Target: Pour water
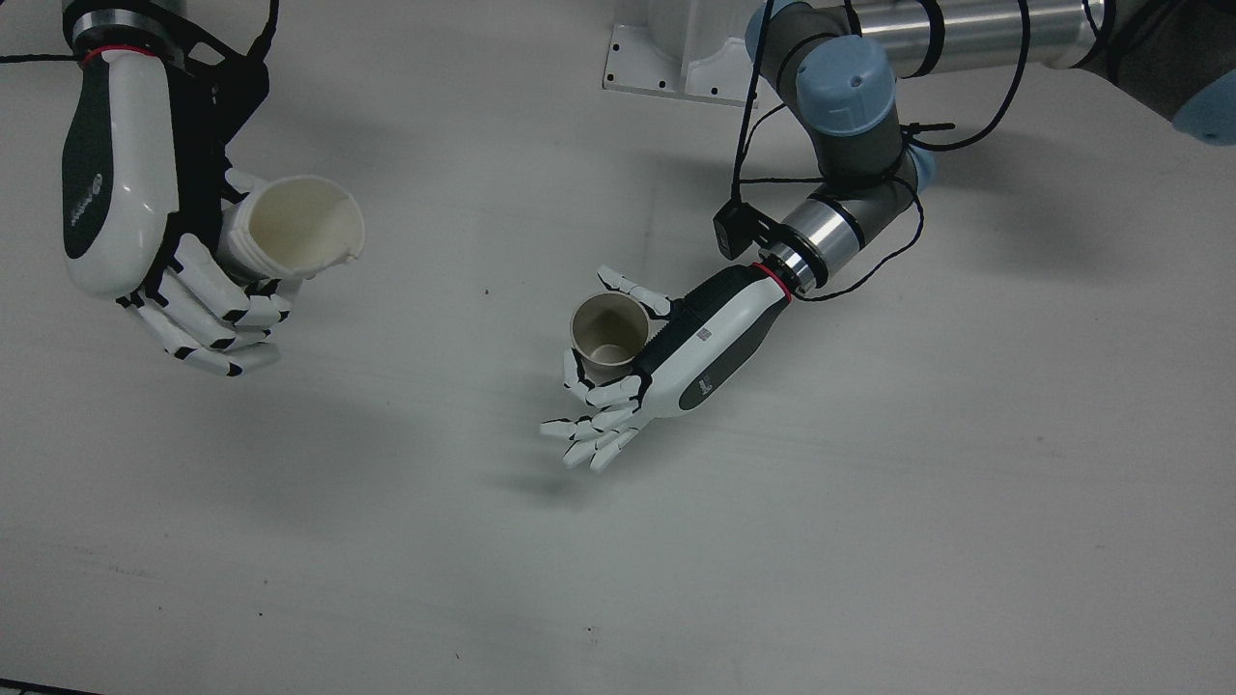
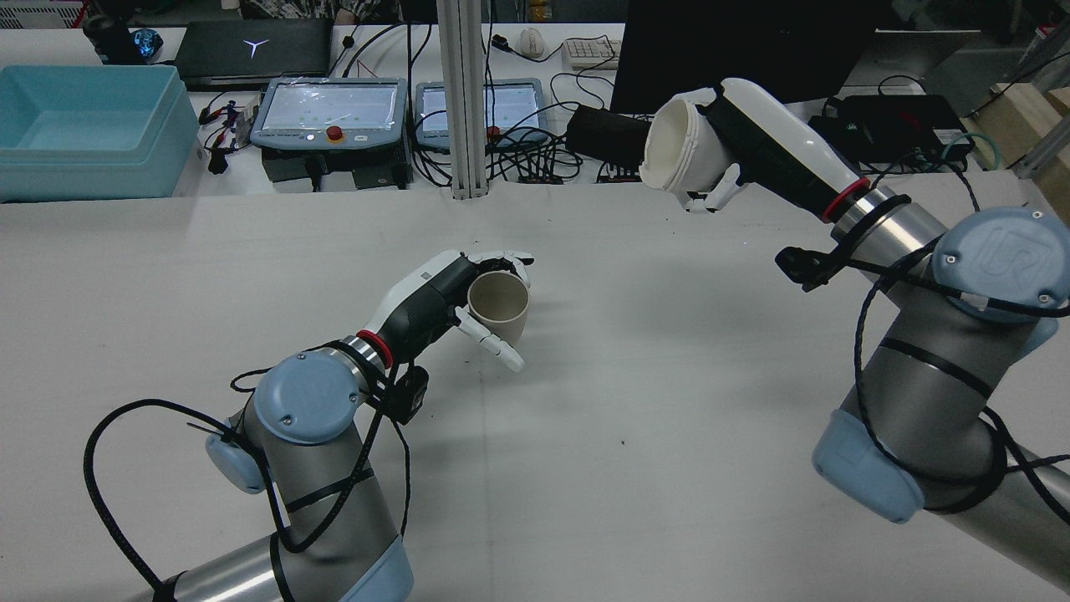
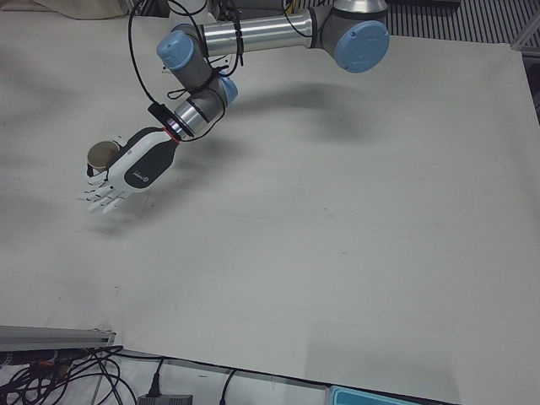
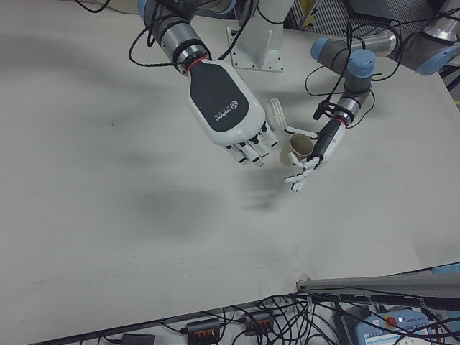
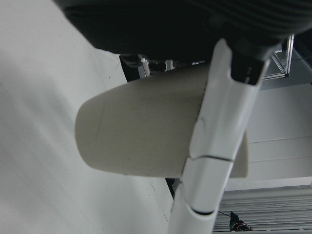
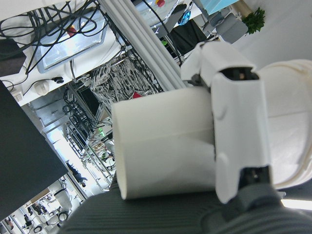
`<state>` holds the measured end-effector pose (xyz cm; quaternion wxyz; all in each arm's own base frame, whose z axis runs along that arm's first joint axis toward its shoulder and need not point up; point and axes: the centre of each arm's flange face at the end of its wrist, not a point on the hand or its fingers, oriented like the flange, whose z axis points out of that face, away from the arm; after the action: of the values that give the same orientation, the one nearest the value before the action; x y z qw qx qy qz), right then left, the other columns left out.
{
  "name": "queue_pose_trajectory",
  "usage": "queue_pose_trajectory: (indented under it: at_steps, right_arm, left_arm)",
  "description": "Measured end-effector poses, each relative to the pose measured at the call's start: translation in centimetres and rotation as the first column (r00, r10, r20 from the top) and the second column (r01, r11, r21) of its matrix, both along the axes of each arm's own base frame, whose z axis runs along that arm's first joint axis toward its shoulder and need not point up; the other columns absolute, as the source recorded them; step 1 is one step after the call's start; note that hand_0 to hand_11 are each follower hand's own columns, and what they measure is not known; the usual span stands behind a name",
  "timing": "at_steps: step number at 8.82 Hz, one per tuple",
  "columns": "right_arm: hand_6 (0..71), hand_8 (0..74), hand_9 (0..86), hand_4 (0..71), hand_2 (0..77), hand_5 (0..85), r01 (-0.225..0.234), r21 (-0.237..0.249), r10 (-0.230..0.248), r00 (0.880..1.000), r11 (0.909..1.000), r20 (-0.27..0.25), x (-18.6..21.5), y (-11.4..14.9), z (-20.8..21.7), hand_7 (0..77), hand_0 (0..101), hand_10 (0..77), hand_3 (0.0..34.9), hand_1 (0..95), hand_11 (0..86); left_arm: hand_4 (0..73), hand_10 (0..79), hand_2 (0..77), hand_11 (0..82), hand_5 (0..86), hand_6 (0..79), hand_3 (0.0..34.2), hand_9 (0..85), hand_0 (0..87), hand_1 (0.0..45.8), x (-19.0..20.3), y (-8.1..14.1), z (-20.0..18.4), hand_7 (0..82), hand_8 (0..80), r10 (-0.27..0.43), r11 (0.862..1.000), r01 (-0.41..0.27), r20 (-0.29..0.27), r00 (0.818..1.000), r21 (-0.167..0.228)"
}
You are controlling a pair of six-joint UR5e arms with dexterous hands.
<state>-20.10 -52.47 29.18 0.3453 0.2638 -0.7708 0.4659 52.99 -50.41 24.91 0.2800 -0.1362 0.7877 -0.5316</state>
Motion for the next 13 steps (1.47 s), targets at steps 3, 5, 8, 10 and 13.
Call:
queue_pose_trajectory:
  at_steps: [3,5,8,10,13]
  right_arm:
    - [51.8,32.7,44.2,42.0,50.2,61.1,0.017,-0.006,-0.018,0.997,0.9998,-0.07,-6.5,1.6,0.1,68.2,80,36.0,0.0,14.2,54.5]
    - [51.8,31.6,44.2,42.0,50.2,61.1,0.01,-0.036,-0.014,0.993,0.9993,-0.116,-9.1,1.5,1.6,68.2,80,36.5,0.0,14.2,55.1]
    - [50.2,29.5,42.5,42.0,50.7,61.1,0.003,-0.055,-0.01,0.991,0.9985,-0.133,-10.4,0.9,2.5,66.0,79,40.4,0.0,14.2,59.5]
    - [43.6,28.4,40.9,40.9,50.7,60.0,-0.019,-0.053,0.017,0.999,0.9984,-0.05,-6.3,1.4,2.3,56.7,63,43.1,0.0,14.7,61.6]
    - [43.1,30.5,42.5,16.9,52.4,52.4,-0.095,-0.148,0.118,0.98,0.9845,0.157,8.1,1.0,6.3,56.2,53,48.5,1.3,17.5,67.6]
  left_arm:
    - [33.3,0.0,1.6,2.7,51.8,11.4,0.0,6.5,80.0,26.2,1.5,-0.8,-2.6,21.8,6.5,0.001,1.0,0.0,-0.009,1.0,0.007]
    - [33.3,0.0,1.6,2.7,51.8,12.5,0.0,6.5,80.0,27.3,1.6,-0.9,-3.5,23.5,6.5,0.0,1.0,0.0,-0.016,1.0,0.012]
    - [33.3,0.0,1.1,2.7,51.8,12.5,0.0,6.5,80.0,27.3,1.4,-0.9,-4.1,21.8,7.1,-0.001,1.0,0.001,-0.023,1.0,0.015]
    - [33.3,0.0,1.6,2.7,51.8,12.5,0.0,4.4,80.0,27.3,0.9,-1.3,-4.0,21.8,7.1,-0.004,1.0,0.005,-0.03,1.0,0.008]
    - [33.8,1.1,1.6,3.8,52.4,12.5,0.0,7.1,80.0,24.5,-2.1,-2.9,-3.8,22.4,6.0,-0.022,1.0,0.019,-0.104,0.994,-0.025]
